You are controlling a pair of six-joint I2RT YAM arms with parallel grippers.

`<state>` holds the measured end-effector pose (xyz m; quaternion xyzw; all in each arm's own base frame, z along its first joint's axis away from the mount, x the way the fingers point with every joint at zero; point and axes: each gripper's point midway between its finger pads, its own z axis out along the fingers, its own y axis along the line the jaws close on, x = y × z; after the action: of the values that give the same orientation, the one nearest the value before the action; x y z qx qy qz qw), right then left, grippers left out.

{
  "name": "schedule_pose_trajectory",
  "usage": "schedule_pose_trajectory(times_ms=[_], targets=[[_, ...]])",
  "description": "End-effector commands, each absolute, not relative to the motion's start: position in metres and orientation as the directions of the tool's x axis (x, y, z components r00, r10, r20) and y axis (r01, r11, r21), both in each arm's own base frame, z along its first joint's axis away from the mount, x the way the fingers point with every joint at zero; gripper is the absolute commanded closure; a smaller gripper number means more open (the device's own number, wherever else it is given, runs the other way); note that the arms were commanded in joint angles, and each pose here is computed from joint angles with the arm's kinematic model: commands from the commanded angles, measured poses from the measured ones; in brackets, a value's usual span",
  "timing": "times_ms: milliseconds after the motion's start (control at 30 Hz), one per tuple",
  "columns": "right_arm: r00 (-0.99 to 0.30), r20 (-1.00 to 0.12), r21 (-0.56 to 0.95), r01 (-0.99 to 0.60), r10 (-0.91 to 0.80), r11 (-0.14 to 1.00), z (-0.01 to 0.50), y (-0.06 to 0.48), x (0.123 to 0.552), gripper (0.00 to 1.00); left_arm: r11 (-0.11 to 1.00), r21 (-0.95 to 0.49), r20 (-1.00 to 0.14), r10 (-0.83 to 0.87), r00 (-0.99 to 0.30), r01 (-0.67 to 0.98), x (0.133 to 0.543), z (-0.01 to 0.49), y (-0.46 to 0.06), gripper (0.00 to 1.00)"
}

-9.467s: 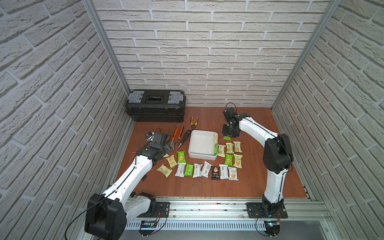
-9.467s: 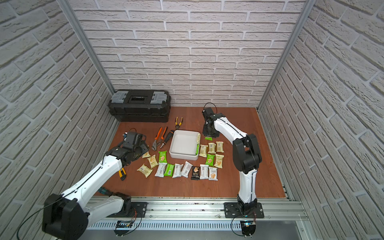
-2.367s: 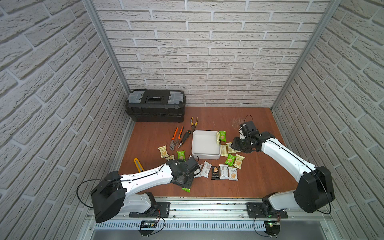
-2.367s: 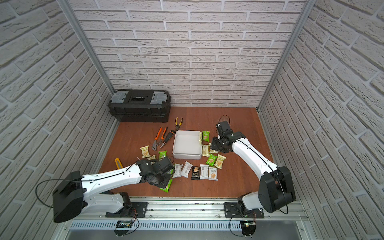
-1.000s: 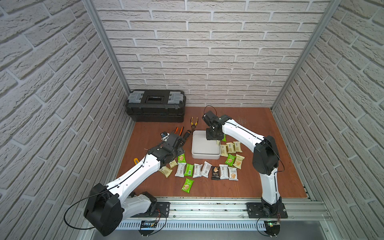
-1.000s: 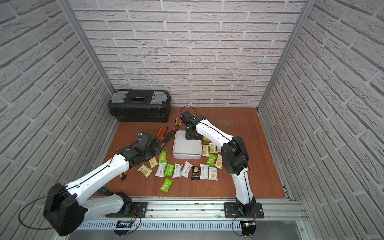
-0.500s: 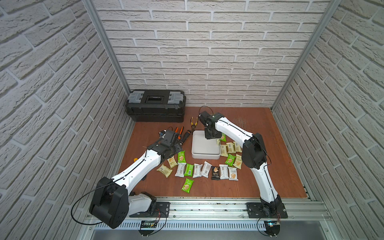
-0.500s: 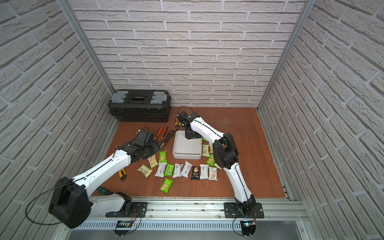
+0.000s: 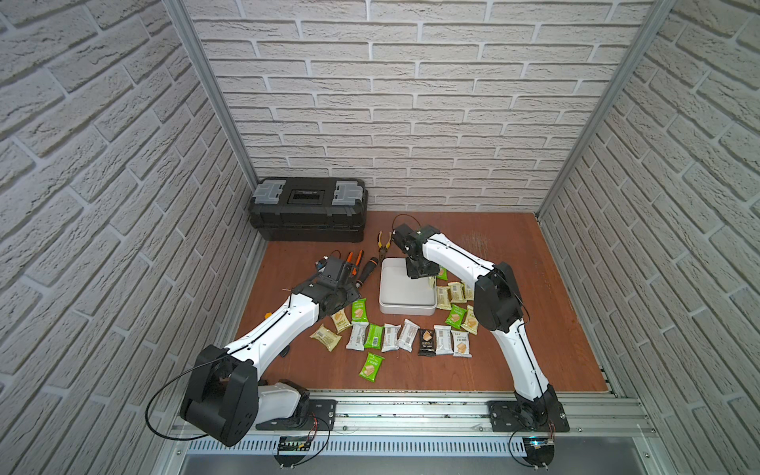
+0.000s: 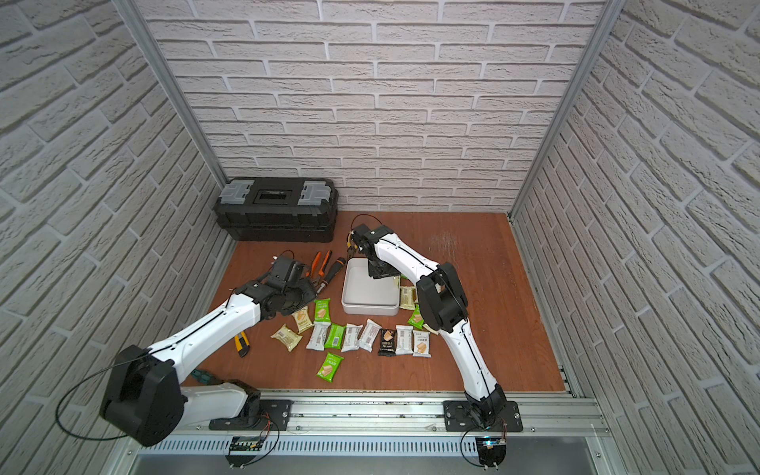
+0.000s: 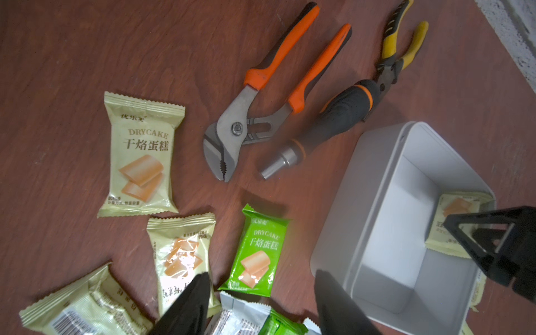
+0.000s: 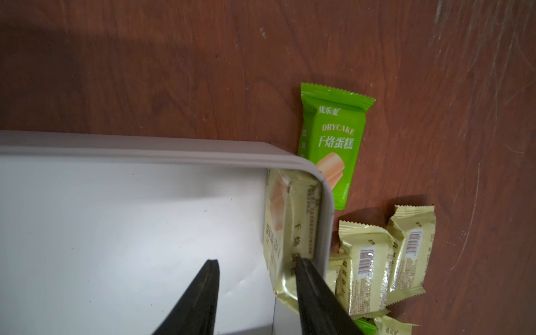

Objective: Take the cookies out of the storage box
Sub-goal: Pick up the cookie from the storage box.

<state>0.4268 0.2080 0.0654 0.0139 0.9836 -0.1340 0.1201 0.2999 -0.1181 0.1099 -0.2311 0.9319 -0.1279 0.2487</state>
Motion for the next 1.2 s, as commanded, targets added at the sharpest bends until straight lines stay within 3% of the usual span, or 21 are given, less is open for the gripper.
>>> schedule_pose_trajectory(times_ms=[0,200,367,500,667,1167], targets=[[-0.972,-0.234,-0.25,0.057,-0.004,0.967,0.067,0.209,0.429,0.53,0.865,-0.371,-0.428,-0.482,-0.765,-0.337,0.306,0.12,-0.12,0.41],[-0.972,-0.232,-0.088,-0.019,-0.039,0.996,0.073,0.246,0.431,0.55,0.867,-0.373,-0.424,-0.476,-0.771,-0.33,0.302,0.122,-0.118,0.49],[-0.951,-0.303,0.099,-0.088,-0.054,0.991,0.097,0.283,0.436,0.53,0.868,-0.376,-0.435,-0.475,-0.765,-0.326,0.302,0.126,-0.117,0.52],[-0.935,-0.354,0.043,-0.027,-0.01,0.999,0.109,0.264,0.44,0.48,0.868,-0.377,-0.439,-0.476,-0.763,-0.324,0.302,0.128,-0.116,0.54],[-0.953,-0.302,-0.077,0.064,0.038,0.995,0.095,0.232,0.434,0.44,0.868,-0.377,-0.444,-0.475,-0.759,-0.323,0.301,0.129,-0.115,0.53],[-0.966,-0.247,-0.105,0.104,0.076,0.989,0.063,0.206,0.441,0.39,0.878,-0.361,-0.431,-0.456,-0.778,-0.315,0.297,0.121,-0.115,0.56]])
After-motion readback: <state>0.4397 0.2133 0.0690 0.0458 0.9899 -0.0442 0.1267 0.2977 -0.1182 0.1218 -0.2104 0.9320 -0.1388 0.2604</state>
